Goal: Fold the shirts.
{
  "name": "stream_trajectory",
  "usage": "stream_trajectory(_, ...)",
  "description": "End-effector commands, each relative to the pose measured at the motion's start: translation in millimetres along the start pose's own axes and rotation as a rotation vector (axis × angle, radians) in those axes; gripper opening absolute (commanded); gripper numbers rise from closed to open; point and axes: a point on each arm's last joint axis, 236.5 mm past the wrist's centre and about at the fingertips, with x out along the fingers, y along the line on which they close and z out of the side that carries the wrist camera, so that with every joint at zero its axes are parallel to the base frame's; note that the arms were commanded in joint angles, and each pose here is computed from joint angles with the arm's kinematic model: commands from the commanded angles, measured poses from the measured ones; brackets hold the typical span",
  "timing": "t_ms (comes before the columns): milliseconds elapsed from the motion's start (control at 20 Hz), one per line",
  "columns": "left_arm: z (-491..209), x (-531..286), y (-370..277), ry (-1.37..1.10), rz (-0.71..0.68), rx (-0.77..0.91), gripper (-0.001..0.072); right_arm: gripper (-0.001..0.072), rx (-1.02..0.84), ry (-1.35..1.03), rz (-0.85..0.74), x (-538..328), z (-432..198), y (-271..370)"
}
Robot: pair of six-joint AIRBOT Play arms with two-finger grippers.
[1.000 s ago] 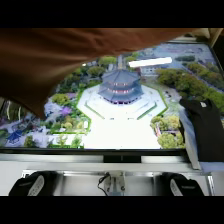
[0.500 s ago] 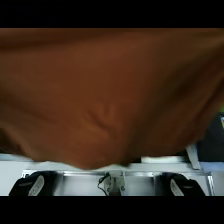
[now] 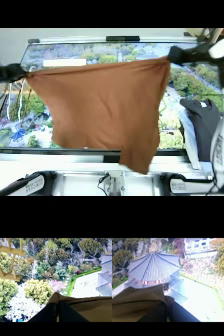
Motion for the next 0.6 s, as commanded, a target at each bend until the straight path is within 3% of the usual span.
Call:
stream_trajectory(0, -17.7, 95.5, 7.9, 0.081, -0.077, -0.150, 0.0034, 0.0078, 0.287, 0.020, 0.099, 85.4, -14.7, -9.5)
stream_trajectory(200, -69.2, 149.5, 0.9, 0.258, -0.162, -0.293, 0.0035, 0.0078, 0.314, 0.240, 0.110, 119.0, -78.7, -4.3)
stream_trajectory(250, -81.9, 153.3, -0.9, 0.305, -0.172, -0.303, 0.0040, 0.0107, 0.297, 0.261, 0.108, 119.9, -85.2, -0.8)
stream_trajectory(300, -92.1, 152.7, -1.9, 0.349, -0.179, -0.303, 0.0158, 0.0270, 0.300, 0.255, 0.118, 117.6, -82.1, 3.1)
stream_trajectory(350, -97.2, 146.4, -0.2, 0.386, -0.188, -0.307, 0.0447, 0.0546, 0.312, 0.243, 0.147, 110.3, -75.2, 11.0)
stream_trajectory(400, -99.4, 135.2, 3.9, 0.428, -0.200, -0.306, 0.0652, 0.0583, 0.302, 0.227, 0.166, 96.7, -64.5, 13.4)
stream_trajectory(500, -107.9, 97.5, 28.8, 0.556, -0.193, -0.269, 0.0642, 0.0579, 0.246, 0.236, 0.138, 56.0, -52.3, 1.9)
stream_trajectory(550, -121.6, 74.0, 50.8, 0.646, -0.151, -0.260, 0.0525, 0.0579, 0.213, 0.278, 0.087, 31.9, -58.0, -13.0)
